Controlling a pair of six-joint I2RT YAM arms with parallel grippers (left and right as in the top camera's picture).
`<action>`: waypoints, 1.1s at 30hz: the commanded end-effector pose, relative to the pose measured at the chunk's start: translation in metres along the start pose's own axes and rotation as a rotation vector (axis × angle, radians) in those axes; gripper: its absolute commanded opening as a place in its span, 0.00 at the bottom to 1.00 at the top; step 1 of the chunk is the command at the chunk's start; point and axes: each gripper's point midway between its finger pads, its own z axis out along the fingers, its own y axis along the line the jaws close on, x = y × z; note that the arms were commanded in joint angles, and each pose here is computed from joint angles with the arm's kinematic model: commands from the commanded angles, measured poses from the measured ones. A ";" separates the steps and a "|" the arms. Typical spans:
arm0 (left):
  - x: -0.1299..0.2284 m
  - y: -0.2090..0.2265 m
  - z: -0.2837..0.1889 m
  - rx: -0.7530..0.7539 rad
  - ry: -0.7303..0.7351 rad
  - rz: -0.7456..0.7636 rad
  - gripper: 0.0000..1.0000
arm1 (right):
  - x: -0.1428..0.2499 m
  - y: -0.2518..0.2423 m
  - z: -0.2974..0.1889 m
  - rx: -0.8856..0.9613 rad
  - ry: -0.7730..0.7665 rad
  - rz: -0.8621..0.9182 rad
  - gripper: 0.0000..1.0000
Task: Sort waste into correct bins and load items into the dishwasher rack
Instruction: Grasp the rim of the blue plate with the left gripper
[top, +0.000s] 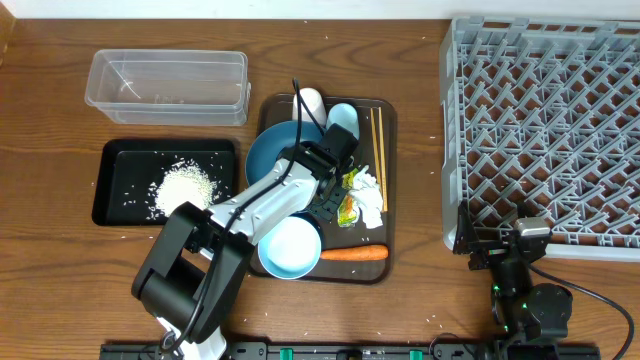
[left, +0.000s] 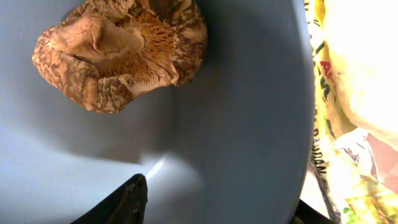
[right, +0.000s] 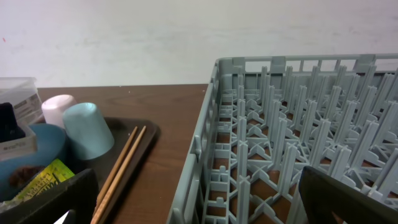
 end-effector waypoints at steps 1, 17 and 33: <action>0.009 0.001 0.009 -0.002 0.025 -0.011 0.51 | 0.001 -0.003 0.000 0.014 0.004 -0.005 0.99; 0.008 0.001 0.008 -0.001 0.007 -0.027 0.09 | 0.001 -0.003 0.000 0.014 0.004 -0.005 0.99; -0.006 -0.004 -0.032 0.049 -0.100 -0.068 0.06 | 0.001 -0.003 0.000 0.014 0.004 -0.005 0.99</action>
